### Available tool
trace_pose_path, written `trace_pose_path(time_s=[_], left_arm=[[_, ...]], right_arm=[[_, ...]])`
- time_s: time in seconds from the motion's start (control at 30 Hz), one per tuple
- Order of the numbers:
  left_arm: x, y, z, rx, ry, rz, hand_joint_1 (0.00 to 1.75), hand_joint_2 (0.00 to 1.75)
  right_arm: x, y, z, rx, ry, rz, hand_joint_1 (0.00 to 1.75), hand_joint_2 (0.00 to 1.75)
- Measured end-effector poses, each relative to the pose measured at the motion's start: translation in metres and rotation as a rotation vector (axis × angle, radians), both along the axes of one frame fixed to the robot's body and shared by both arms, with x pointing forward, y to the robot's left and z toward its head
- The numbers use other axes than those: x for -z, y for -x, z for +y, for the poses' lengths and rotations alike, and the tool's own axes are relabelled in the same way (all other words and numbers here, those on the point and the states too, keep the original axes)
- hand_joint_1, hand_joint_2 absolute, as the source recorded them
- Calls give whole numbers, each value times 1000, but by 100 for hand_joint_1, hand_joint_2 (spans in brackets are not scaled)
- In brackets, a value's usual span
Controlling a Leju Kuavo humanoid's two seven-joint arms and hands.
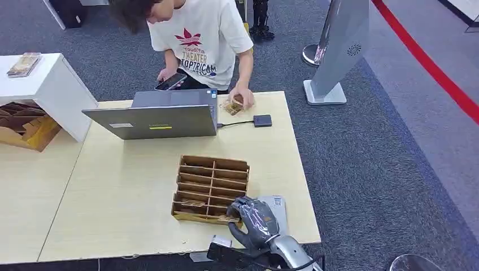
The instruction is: Pass the card to the sensor for recognition and then transmit it.
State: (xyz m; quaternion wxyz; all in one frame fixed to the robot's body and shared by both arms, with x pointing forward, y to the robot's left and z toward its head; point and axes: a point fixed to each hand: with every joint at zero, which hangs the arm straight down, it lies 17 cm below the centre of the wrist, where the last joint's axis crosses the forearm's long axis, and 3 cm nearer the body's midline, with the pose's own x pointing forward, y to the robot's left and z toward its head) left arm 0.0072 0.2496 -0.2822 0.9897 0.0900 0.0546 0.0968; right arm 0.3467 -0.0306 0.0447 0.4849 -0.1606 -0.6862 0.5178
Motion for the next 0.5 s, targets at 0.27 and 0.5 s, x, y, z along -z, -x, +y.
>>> trace_pose_path(time_s=[0.27,0.5], left_arm=[[0,0,-1,-7,2,0,0,175],[0,1,-2,-23,6,2,0,175]], right_arm=[[1,-1,-1,7,1,4,175,175],[2,-3,-4,18,3,7,175,175]])
